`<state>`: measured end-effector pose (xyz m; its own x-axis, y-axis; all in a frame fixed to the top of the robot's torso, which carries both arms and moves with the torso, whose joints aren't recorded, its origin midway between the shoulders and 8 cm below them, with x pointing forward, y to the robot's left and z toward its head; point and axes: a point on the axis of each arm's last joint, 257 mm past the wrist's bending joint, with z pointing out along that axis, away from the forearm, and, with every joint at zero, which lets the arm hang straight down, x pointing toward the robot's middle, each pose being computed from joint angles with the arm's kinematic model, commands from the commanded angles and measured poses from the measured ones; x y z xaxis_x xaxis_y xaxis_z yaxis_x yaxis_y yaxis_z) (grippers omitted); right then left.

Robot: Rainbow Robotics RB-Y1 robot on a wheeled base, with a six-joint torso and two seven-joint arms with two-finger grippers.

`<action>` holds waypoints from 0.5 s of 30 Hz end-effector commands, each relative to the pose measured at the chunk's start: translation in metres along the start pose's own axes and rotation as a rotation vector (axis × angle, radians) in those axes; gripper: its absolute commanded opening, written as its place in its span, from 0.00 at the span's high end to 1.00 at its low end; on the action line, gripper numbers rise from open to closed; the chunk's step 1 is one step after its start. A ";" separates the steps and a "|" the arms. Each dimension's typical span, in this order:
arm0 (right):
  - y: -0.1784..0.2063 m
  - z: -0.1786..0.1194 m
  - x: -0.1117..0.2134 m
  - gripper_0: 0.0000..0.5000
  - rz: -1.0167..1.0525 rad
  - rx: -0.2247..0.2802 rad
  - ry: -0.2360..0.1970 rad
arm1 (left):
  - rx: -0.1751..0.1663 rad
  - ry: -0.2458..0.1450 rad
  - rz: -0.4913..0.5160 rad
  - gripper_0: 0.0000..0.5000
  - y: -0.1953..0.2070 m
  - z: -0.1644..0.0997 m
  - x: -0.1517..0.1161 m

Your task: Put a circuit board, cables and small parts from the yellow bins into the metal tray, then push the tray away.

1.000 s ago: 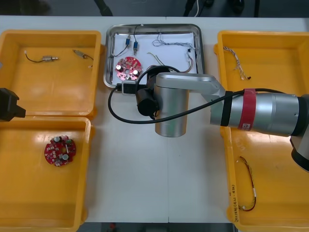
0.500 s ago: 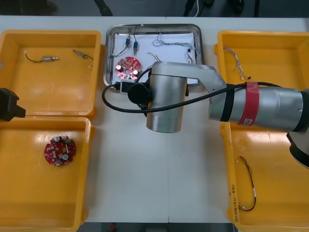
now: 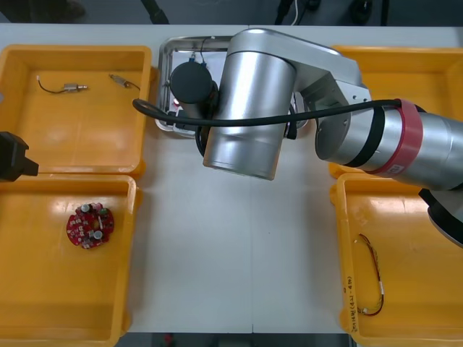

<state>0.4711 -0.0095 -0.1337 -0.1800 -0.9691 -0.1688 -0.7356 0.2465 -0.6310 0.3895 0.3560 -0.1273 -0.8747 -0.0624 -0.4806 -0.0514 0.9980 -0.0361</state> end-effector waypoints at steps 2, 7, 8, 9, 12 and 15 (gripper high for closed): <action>-0.001 -0.033 0.019 0.00 0.213 -0.029 -0.006 | -0.009 -0.022 0.076 0.00 0.004 -0.005 0.000; 0.003 -0.052 0.028 0.00 0.382 -0.085 -0.047 | -0.009 -0.022 0.076 0.00 0.004 -0.005 0.000; 0.003 -0.057 0.028 0.00 0.420 -0.098 -0.063 | -0.009 -0.022 0.076 0.00 0.004 -0.005 0.000; 0.003 -0.057 0.028 0.00 0.420 -0.098 -0.063 | -0.009 -0.022 0.076 0.00 0.004 -0.005 0.000; -0.003 -0.068 0.039 0.00 0.572 -0.142 -0.098 | -0.009 -0.022 0.076 0.00 0.004 -0.005 0.000; -0.008 -0.071 0.049 0.00 0.655 -0.155 -0.101 | -0.009 -0.022 0.076 0.00 0.004 -0.005 0.000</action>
<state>0.4174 -0.0384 -0.0972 -0.5121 -0.6973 -0.5015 -0.6482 0.6969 -0.3069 0.3896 0.3559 -0.1272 -0.8745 -0.0622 -0.4811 -0.0513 0.9980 -0.0359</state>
